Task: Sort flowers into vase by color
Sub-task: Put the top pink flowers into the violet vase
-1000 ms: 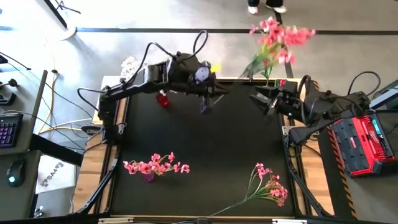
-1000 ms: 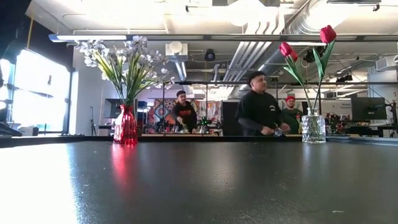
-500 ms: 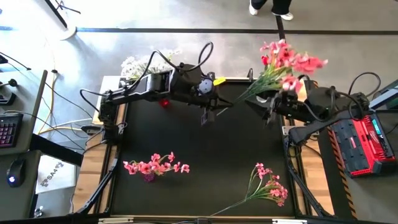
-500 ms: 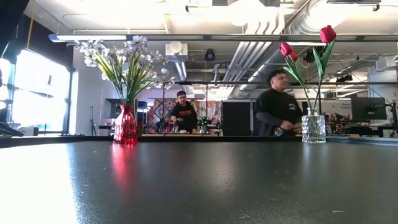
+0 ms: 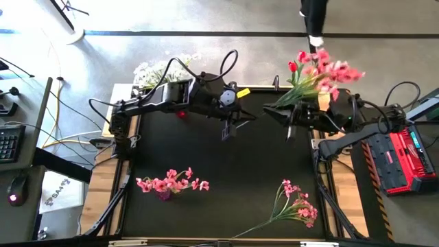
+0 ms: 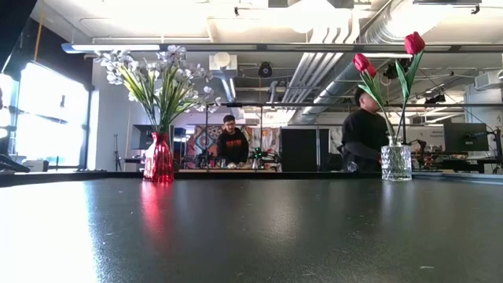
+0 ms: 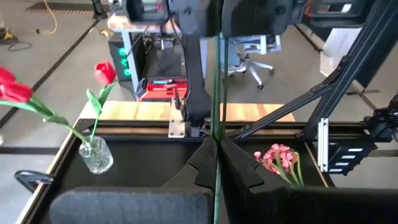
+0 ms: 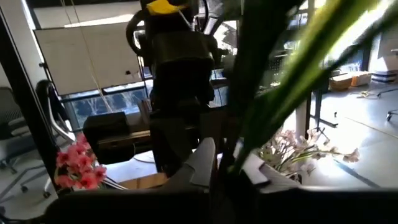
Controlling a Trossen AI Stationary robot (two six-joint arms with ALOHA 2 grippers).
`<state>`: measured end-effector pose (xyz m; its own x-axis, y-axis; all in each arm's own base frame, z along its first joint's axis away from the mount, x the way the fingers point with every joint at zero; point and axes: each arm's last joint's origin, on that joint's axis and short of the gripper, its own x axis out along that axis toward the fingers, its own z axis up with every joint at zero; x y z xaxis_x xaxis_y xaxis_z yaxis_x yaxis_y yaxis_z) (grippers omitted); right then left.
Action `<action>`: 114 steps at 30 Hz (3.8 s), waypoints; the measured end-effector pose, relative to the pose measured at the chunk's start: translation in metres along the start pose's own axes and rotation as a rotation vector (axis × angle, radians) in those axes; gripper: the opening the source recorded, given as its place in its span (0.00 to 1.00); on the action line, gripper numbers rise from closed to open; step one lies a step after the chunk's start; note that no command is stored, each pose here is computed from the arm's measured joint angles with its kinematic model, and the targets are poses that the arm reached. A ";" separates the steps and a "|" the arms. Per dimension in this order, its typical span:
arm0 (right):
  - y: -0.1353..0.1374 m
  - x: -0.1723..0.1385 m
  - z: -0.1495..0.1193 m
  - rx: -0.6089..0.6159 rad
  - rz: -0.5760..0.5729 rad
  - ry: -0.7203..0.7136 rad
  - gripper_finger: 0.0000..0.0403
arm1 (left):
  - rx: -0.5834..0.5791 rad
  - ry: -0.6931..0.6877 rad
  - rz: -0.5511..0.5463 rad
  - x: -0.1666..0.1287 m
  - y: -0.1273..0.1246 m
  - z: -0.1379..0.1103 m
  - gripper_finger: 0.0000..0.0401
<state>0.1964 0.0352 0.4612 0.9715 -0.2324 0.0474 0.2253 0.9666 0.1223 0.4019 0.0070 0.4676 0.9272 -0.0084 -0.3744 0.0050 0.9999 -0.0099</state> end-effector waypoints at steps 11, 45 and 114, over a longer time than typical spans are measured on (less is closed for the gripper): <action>-0.003 -0.001 -0.014 0.013 -0.015 0.139 0.00 | -0.067 0.028 0.033 -0.002 0.009 -0.002 0.12; -0.002 -0.004 -0.030 0.013 0.104 0.316 0.00 | -0.100 -0.282 -0.303 0.065 0.023 0.004 0.36; 0.022 -0.017 -0.142 0.136 -0.008 0.537 0.23 | -0.094 0.184 0.320 -0.012 -0.044 -0.028 0.00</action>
<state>0.1957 0.0757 0.3224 0.8789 -0.1175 -0.4623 0.2561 0.9340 0.2493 0.3803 -0.0376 0.4469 0.7937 0.2943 -0.5324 -0.3159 0.9473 0.0527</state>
